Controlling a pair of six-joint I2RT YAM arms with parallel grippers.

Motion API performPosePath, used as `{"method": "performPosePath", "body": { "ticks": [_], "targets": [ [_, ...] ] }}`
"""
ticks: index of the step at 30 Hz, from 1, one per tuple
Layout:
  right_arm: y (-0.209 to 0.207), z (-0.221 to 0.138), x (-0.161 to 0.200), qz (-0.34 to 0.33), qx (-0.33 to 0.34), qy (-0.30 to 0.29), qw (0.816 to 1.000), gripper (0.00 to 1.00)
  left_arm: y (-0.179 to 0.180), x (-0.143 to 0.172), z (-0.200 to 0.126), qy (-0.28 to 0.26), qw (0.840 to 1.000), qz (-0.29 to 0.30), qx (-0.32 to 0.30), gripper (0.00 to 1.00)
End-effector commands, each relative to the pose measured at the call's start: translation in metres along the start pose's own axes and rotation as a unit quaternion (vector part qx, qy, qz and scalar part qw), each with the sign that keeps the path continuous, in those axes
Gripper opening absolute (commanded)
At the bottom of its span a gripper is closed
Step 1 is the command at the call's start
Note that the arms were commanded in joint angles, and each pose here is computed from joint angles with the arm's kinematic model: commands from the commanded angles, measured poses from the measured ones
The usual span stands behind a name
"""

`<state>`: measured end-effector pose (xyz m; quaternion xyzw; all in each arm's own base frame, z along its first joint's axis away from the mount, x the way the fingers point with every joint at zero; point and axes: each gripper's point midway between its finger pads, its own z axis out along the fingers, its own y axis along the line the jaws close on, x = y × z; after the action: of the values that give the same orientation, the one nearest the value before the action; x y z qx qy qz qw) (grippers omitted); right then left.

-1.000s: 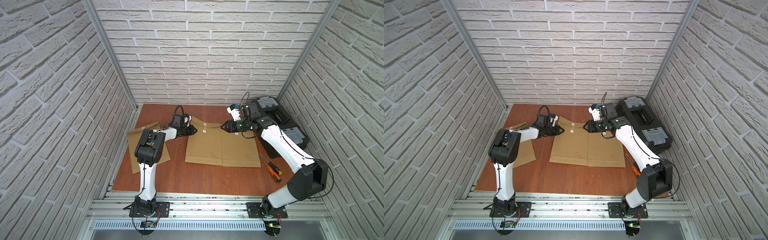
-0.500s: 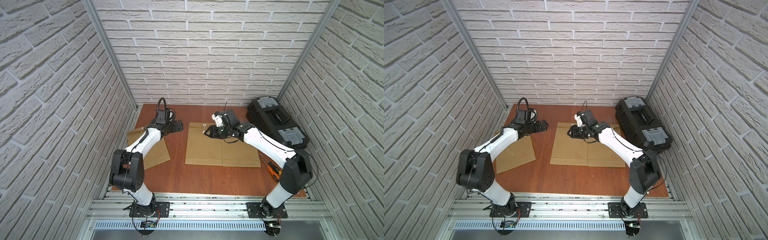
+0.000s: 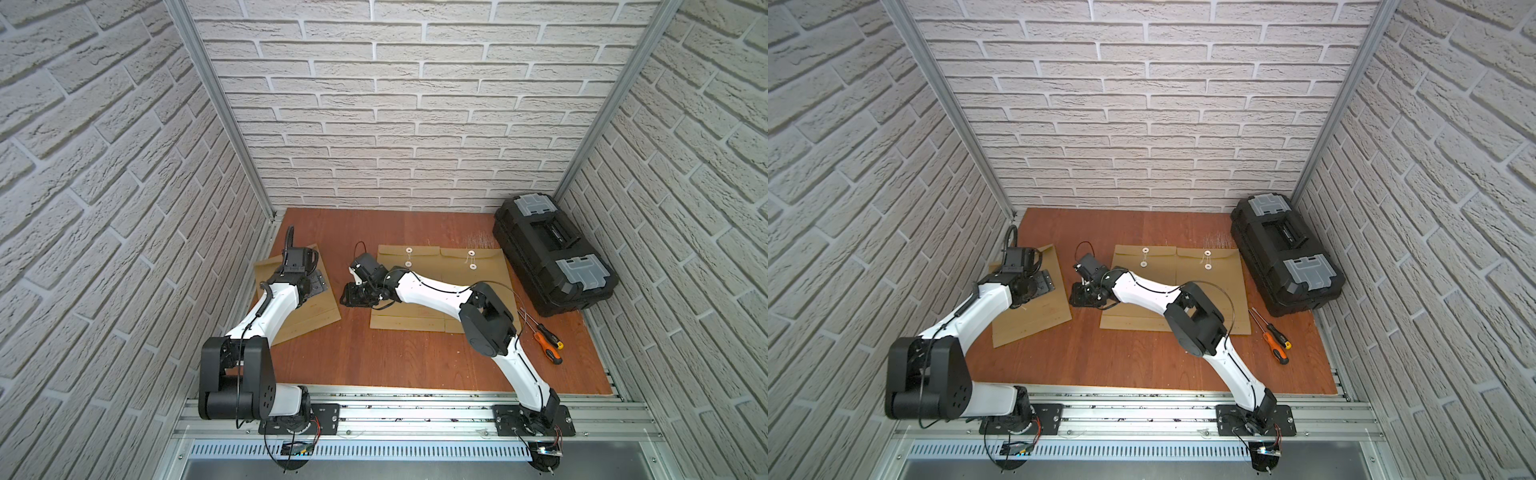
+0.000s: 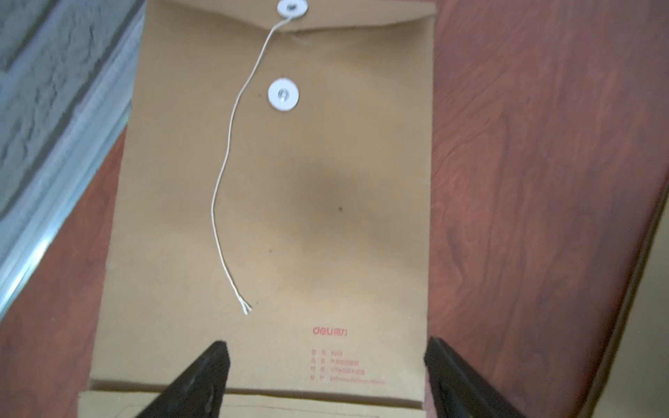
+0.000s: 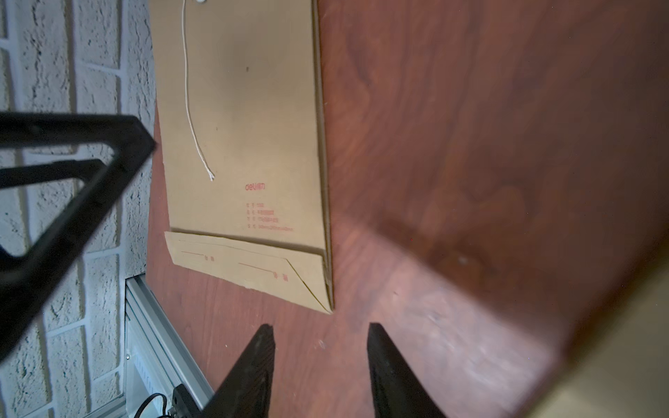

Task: Close the mouth of the file bag
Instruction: Pick up the file bag from the center of the board.

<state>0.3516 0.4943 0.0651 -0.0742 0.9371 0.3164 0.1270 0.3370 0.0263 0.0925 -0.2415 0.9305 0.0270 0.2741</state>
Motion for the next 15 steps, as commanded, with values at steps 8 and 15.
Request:
{"method": "performPosePath", "body": {
  "ticks": [8, 15],
  "targets": [
    [0.001, 0.038, 0.010, 0.049, 0.019, 0.023, 0.998, 0.44, 0.008, 0.017, 0.031, -0.004, 0.989, -0.142, 0.047, 0.77],
    [0.007, 0.053, 0.015, 0.081, -0.018, 0.040, 0.996, 0.44, 0.002, 0.053, 0.051, 0.033, 0.980, -0.183, 0.077, 0.71]
  ]
}}
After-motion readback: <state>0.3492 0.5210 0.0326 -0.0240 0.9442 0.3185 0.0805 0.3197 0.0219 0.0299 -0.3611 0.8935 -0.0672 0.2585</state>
